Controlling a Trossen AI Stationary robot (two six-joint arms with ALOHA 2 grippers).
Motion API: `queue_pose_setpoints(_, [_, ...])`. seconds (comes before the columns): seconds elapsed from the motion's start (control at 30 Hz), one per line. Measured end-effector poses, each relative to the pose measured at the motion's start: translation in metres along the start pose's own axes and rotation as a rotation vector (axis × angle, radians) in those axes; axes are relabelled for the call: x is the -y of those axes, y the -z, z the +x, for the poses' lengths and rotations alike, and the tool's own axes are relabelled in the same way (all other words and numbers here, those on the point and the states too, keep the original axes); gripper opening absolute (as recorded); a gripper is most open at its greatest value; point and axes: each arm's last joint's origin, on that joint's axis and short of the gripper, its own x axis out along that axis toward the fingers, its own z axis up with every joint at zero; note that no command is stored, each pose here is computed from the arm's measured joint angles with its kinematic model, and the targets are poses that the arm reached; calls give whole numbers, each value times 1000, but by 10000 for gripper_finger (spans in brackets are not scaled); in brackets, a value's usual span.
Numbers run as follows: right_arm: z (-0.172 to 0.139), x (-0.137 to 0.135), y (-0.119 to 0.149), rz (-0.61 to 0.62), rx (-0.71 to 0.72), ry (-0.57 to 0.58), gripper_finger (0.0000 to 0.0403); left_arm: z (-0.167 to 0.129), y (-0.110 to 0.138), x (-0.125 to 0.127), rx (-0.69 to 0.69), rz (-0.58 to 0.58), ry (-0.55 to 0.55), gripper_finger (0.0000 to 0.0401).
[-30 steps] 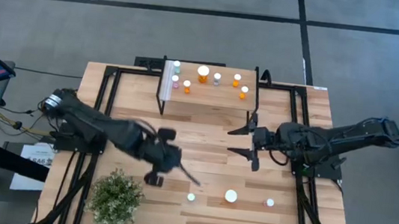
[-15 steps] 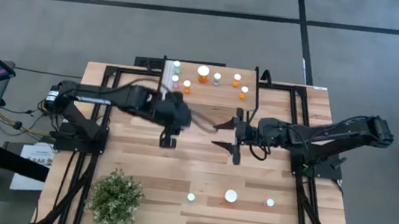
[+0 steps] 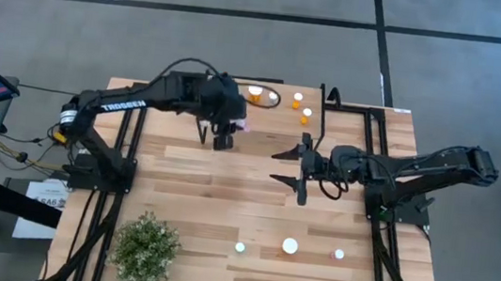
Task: Pick and place medicine bottles onto shelf by color
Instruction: Put the pink pill bottle on the shelf
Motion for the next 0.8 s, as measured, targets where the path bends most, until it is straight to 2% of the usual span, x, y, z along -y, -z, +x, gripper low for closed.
queue_pose_setpoints(0.17, [1, 0, 4, -4, -28, -1, 265, 3, -14, -19, 27, -10, -18, 107])
queue_pose_setpoints(0.33, [1, 0, 5, -6, -45, -3, 265, 18, -28, -34, -39, -3, -18, 107])
queue_pose_setpoints(0.53, [1, -3, 8, -11, -74, -13, 265, 50, -27, -53, -184, -34, -11, 107])
queue_pose_setpoints(0.8, [0, -3, 10, -14, -98, -13, 265, 85, -17, -68, -278, -51, -2, 107])
